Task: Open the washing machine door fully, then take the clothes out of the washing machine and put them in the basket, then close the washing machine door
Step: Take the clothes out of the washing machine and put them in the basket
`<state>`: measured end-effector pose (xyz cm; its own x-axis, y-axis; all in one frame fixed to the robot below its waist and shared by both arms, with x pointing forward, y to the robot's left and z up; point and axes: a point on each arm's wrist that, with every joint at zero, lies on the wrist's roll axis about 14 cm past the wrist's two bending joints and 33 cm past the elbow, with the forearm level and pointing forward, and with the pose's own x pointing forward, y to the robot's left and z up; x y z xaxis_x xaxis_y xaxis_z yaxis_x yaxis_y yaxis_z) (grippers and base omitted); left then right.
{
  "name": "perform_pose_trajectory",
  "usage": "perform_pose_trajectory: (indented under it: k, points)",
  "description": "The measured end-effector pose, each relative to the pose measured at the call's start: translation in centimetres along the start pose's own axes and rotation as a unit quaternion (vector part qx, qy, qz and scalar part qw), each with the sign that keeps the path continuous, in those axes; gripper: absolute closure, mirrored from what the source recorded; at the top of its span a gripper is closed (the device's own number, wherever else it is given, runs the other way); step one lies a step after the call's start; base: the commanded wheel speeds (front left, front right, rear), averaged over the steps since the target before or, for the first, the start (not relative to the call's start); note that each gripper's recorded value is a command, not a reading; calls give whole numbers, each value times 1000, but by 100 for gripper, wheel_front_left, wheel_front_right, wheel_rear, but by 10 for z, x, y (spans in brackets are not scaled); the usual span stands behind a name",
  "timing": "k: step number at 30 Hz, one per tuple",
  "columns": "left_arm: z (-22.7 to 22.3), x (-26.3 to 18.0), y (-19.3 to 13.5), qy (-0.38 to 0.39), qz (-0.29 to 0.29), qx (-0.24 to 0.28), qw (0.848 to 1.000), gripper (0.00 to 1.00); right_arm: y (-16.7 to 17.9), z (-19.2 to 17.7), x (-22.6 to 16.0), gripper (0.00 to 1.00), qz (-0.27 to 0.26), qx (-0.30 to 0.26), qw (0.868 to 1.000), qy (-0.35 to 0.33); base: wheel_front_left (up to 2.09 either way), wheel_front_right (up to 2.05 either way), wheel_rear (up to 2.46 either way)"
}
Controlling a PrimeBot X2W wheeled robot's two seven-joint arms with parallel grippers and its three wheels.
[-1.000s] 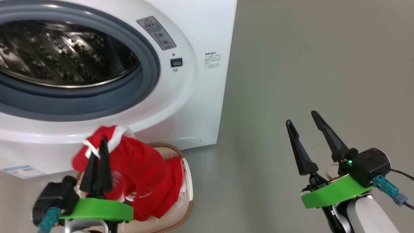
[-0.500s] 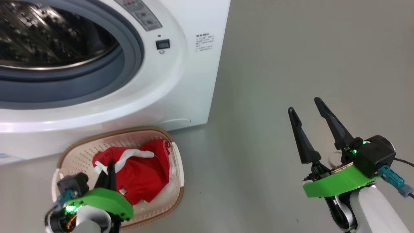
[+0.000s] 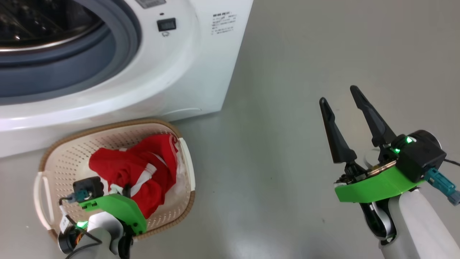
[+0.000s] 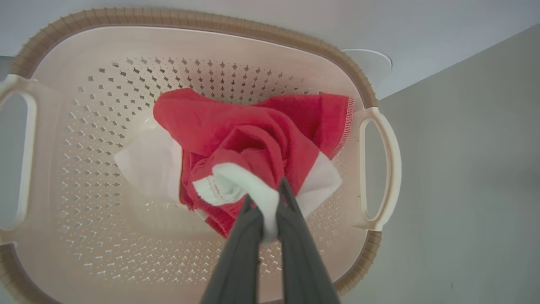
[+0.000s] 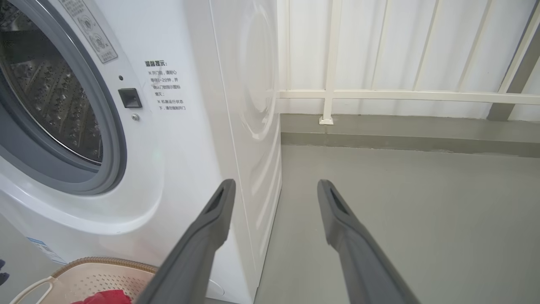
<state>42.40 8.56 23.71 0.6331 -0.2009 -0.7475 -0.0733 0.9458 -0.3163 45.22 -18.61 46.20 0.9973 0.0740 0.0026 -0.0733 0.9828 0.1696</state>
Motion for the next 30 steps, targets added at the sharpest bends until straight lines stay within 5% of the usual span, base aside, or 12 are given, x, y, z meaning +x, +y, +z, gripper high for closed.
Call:
perform_pose_trajectory:
  k: [5, 7, 10, 12, 30]
  points:
    - [-23, 9, 4, 48, 9, 0, 999, 100, -6, -10, 2, 0, -9, 1, 1000, 11, 0, 0, 0]
    - [-30, 11, 4, 61, 11, -2, 998, 73, -7, -12, 2, 0, -11, 0, 1000, 14, 0, 0, 0]
    - [-37, 13, 5, 72, 13, 0, 997, 59, -9, -12, 5, 0, -13, 0, 1000, 12, 0, 0, 0]
    - [-39, 14, 5, 76, 13, 2, 997, 0, -10, -13, 5, 0, -15, 0, 1000, 14, 0, 0, 0]
    - [58, -19, -32, -110, -54, 50, 991, 0, -5, 10, -6, 0, -19, 8, 1000, -7, 0, 0, 0]
